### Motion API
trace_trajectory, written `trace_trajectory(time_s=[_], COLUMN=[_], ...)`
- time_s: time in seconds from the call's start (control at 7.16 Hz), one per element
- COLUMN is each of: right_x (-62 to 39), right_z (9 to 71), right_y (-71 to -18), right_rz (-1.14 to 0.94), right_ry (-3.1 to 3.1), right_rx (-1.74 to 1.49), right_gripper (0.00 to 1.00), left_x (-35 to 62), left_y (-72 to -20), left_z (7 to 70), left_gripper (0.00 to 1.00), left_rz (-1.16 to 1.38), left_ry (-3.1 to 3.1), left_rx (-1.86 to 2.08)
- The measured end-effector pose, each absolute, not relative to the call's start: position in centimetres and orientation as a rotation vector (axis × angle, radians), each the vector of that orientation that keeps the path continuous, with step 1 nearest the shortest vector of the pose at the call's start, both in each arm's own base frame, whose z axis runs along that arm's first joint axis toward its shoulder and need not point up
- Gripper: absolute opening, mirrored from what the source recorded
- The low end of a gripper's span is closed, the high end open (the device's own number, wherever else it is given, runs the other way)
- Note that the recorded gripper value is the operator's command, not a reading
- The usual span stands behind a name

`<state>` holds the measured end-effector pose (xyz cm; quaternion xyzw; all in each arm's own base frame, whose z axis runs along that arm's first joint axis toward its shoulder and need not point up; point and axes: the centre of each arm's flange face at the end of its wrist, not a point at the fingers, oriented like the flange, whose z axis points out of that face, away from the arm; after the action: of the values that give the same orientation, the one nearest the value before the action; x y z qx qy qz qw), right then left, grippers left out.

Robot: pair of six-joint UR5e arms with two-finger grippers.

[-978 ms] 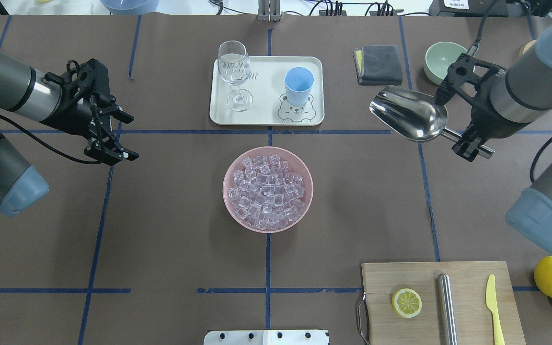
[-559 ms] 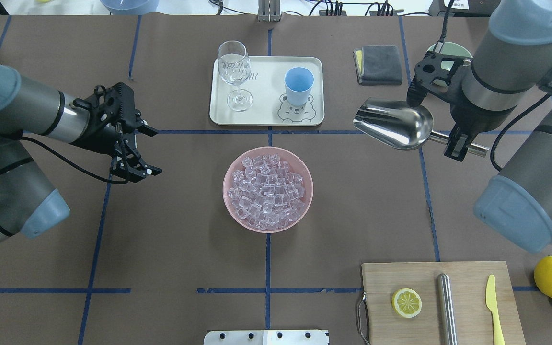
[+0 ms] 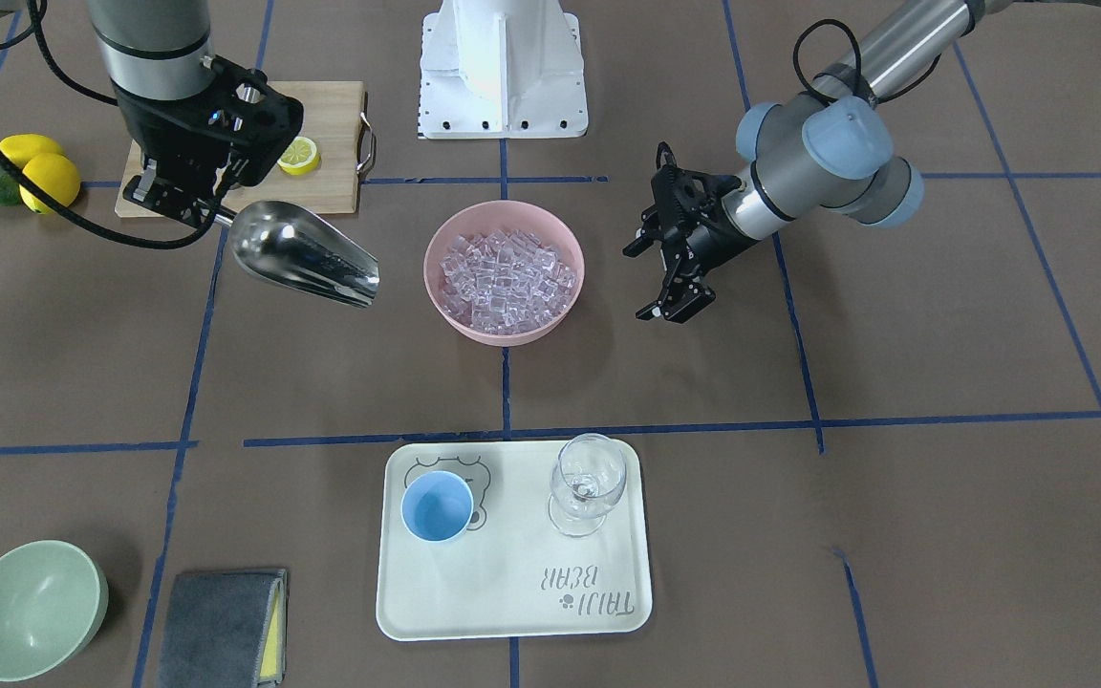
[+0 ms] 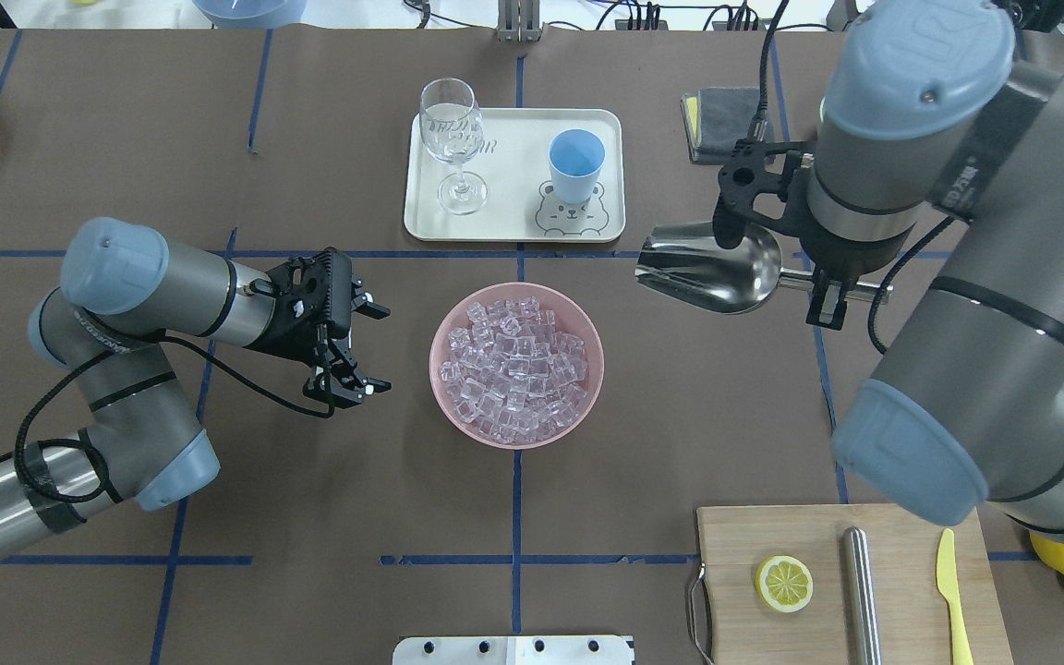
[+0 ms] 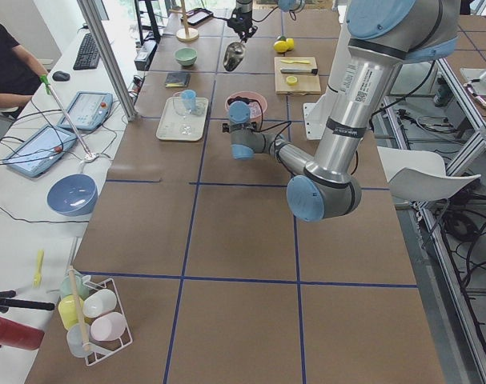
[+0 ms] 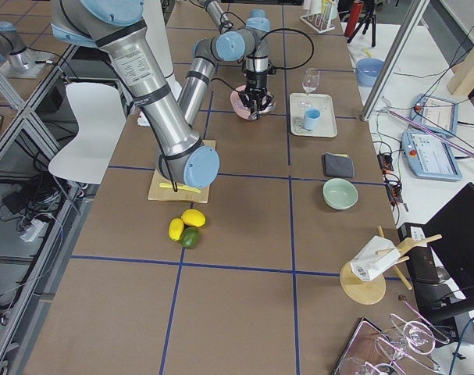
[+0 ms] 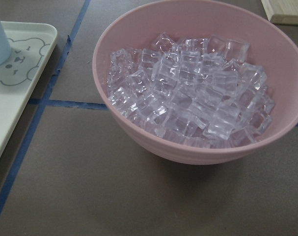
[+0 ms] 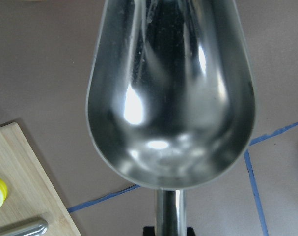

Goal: Put ice in cup with scoop
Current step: 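Lower the scoop into the bowl while the left gripper holds the bowl rim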

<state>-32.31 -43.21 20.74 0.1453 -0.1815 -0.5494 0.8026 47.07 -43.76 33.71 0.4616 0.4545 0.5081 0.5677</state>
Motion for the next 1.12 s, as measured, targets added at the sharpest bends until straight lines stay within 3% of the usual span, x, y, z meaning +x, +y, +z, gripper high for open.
trace_trajectory(time_s=[1.12], right_x=[-42.6], right_z=[12.0], right_y=[-41.4], right_rz=[-1.368], right_ry=[-0.118], right_rx=[0.082], right_gripper=[0.00], left_x=[49.5], left_y=[-43.4], left_z=[33.5], left_gripper=[1.00], left_rz=[1.198], left_ry=[1.070], left_rx=[1.078])
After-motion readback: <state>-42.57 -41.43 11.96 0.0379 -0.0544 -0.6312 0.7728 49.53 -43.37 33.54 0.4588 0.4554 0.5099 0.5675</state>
